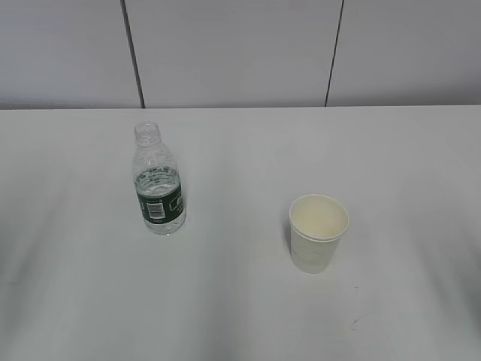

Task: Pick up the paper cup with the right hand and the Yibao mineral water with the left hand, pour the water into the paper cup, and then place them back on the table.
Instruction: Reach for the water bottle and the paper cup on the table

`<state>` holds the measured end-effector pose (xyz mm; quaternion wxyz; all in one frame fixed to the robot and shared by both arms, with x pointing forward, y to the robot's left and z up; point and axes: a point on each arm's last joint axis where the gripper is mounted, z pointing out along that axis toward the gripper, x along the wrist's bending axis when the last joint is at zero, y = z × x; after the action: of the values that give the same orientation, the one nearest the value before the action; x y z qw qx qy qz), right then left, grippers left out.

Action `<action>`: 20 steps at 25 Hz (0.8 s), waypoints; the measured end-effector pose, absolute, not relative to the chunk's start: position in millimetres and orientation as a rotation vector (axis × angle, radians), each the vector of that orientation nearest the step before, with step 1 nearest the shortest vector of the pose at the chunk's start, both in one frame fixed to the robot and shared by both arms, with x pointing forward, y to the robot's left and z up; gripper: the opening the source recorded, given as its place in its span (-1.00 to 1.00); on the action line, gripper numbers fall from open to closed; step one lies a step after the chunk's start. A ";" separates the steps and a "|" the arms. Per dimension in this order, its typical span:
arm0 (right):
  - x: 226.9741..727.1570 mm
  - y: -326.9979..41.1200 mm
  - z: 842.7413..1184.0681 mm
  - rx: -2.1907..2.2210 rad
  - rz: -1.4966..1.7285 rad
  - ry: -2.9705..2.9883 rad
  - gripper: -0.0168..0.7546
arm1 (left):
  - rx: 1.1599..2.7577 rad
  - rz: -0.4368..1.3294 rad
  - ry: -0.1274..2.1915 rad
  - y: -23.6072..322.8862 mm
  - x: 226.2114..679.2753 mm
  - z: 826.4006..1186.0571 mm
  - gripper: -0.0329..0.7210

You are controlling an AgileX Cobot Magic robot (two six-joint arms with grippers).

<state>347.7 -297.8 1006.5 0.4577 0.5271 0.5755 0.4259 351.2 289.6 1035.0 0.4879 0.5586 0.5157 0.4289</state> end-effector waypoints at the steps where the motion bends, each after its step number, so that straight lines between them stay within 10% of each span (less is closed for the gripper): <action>1: 350.9 -297.7 1005.3 1.303 1.047 1.424 0.52 | 1.373 1.034 1.268 289.2 355.7 1032.3 0.22; 20: 427.3 -280.6 978.6 1.007 1.201 1.457 0.52 | 1.441 1.077 1.114 269.3 433.9 996.1 0.22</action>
<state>427.3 -280.6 978.6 0.4802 0.4127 0.5972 0.4924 433.9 269.3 996.1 0.4905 0.5935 0.4586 0.4436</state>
